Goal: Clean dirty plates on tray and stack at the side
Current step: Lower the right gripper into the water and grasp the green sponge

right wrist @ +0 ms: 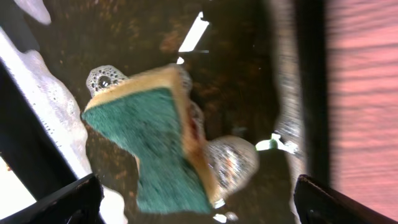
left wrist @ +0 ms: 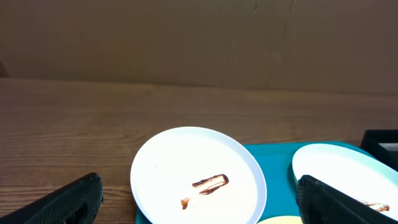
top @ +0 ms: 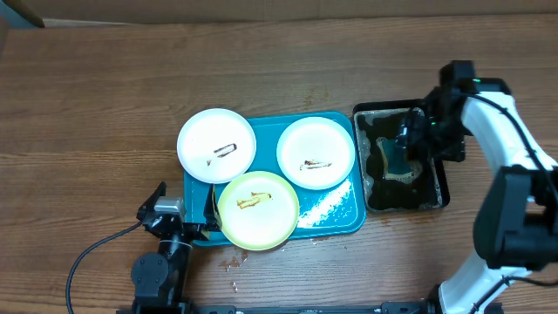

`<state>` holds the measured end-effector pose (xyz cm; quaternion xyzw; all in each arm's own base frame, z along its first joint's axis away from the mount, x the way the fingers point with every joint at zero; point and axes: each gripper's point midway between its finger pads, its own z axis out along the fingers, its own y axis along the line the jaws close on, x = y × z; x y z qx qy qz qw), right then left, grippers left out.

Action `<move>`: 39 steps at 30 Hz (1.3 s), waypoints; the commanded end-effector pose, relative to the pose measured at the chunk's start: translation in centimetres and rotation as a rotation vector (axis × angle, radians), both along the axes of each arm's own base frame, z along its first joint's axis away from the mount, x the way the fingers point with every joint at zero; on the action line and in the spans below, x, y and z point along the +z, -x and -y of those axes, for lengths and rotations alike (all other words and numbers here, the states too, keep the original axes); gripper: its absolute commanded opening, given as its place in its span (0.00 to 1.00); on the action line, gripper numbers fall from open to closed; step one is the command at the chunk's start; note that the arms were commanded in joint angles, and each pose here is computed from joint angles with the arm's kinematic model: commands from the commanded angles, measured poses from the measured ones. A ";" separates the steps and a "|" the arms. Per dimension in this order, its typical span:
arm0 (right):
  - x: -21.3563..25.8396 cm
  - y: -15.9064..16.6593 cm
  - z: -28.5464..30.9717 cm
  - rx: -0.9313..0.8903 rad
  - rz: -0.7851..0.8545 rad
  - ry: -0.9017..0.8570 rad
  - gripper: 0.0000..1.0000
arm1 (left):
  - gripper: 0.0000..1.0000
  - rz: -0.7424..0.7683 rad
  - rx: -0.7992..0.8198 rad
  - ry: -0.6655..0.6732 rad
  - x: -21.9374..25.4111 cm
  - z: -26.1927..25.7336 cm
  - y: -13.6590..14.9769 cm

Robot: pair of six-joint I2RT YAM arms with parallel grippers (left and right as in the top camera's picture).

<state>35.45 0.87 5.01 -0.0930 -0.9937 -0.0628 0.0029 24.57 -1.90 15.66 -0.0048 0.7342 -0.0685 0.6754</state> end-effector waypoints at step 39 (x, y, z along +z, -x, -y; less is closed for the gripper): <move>-3.2 -0.2 -4.3 0.139 -0.031 0.034 0.79 | 1.00 0.007 -0.006 -0.013 0.0 0.1 0.0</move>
